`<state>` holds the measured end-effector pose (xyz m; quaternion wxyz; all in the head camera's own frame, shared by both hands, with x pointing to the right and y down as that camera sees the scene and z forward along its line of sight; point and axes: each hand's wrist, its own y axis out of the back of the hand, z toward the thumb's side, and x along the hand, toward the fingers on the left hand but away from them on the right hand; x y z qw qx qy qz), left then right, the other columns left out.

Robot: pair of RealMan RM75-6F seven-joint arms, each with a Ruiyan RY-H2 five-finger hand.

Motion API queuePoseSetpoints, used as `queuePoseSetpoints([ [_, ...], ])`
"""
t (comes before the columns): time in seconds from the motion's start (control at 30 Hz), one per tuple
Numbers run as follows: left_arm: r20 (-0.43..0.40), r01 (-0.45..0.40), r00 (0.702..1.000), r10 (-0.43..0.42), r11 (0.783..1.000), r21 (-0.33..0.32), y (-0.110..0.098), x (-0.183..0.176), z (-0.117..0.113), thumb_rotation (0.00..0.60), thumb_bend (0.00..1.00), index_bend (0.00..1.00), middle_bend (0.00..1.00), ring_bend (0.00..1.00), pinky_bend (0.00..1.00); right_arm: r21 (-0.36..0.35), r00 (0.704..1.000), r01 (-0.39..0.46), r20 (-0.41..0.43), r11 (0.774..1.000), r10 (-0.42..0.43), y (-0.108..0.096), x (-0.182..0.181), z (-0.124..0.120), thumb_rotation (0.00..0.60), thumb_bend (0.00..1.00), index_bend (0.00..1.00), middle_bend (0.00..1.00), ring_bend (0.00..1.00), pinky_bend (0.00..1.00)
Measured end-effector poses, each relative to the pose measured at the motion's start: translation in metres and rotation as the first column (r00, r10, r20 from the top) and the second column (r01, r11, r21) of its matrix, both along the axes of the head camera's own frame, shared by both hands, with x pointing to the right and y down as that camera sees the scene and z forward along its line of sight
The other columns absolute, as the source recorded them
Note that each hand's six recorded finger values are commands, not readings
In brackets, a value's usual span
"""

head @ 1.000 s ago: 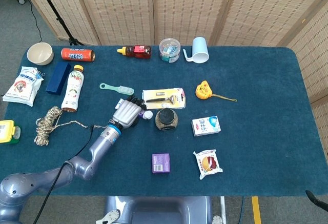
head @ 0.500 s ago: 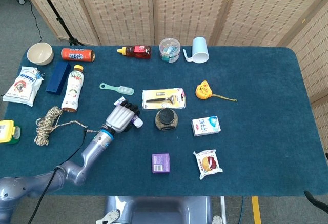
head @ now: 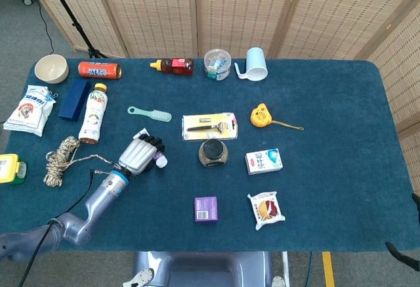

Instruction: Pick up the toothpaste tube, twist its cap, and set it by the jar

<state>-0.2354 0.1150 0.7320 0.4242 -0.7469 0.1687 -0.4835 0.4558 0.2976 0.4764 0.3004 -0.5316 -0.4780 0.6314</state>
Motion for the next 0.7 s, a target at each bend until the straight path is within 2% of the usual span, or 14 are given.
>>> queuePoseSetpoints([
  [0.33,0.029,-0.054,0.998,0.055,0.998,-0.023,0.014,-0.006,-0.016,0.6,0.41,0.36,0.28,0.24,0.23,0.005,1.0,0.003,0.007,1.0,-0.003,0.0,-0.001,0.001,0.6,0.12,0.0,0.0,0.0,0.0],
  [0.53,0.041,-0.076,0.996,0.077,0.997,-0.02,0.011,0.006,-0.01,0.6,0.41,0.3,0.25,0.2,0.23,0.009,1.0,0.002,0.008,1.0,-0.002,0.0,-0.001,-0.001,0.6,0.12,0.0,0.0,0.0,0.0],
  [0.7,0.043,-0.094,0.995,0.094,0.996,-0.013,0.008,0.018,-0.005,0.6,0.4,0.22,0.13,0.08,0.06,0.015,1.0,-0.005,0.003,1.0,0.005,0.002,0.0,-0.003,0.6,0.12,0.0,0.0,0.0,0.0],
])
